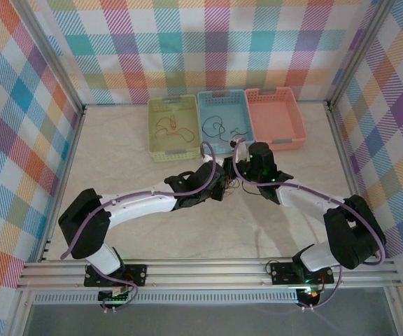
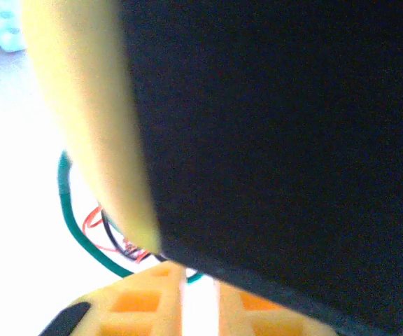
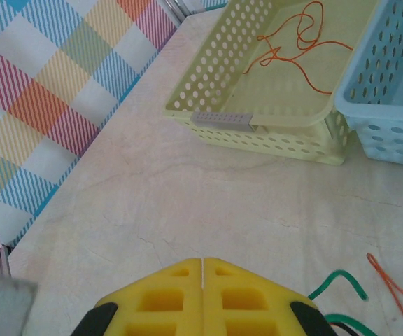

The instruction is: Untangle the cables

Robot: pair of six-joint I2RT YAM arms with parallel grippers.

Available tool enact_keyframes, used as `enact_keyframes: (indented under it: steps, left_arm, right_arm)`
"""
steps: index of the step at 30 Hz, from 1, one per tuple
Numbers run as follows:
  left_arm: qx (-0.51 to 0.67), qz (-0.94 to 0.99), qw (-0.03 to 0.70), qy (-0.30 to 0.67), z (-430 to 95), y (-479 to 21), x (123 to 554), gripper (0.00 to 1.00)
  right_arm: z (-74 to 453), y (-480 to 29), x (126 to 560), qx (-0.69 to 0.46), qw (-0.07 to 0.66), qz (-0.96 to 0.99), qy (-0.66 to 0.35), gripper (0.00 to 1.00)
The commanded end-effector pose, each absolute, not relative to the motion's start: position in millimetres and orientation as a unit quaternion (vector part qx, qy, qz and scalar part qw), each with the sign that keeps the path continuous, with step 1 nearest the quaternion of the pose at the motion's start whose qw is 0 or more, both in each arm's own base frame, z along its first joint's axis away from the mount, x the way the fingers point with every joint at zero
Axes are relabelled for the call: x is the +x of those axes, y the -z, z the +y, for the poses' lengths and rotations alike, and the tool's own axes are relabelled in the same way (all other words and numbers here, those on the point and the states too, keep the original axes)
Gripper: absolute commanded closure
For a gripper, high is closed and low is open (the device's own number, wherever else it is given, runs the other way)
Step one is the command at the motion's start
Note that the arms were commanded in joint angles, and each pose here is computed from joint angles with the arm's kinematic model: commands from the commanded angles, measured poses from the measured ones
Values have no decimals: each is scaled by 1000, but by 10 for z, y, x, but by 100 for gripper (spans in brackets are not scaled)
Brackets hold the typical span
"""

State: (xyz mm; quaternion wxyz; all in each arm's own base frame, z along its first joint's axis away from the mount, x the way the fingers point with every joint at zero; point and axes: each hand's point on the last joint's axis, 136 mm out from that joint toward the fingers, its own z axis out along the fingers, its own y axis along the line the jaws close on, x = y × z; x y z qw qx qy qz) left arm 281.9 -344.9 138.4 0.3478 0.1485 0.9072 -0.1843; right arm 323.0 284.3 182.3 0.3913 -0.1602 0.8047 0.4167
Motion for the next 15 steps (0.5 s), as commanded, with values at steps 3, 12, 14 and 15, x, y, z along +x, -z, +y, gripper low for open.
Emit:
enact_keyframes:
  steps: [3,12,14,15]
  left_arm:
    - [136,905,369,165,-3355,-1491,2842,100]
    - [126,904,377,159,-3191,-1517,2790,100]
    - [119,903,382,159,-3127,-1543,2768,100]
    - [116,902,384,161,-3097,-1563,2752,100]
  right_arm:
    - [2853,-1938,3217,-164,401,795,-425,100]
    - [2790,-1938,3245,-154,407,798,-416,100]
    - [2758,-1934,3265,-149,411,800,-410,100]
    - [2734,-1919,3279,-145,413,803,-405,100]
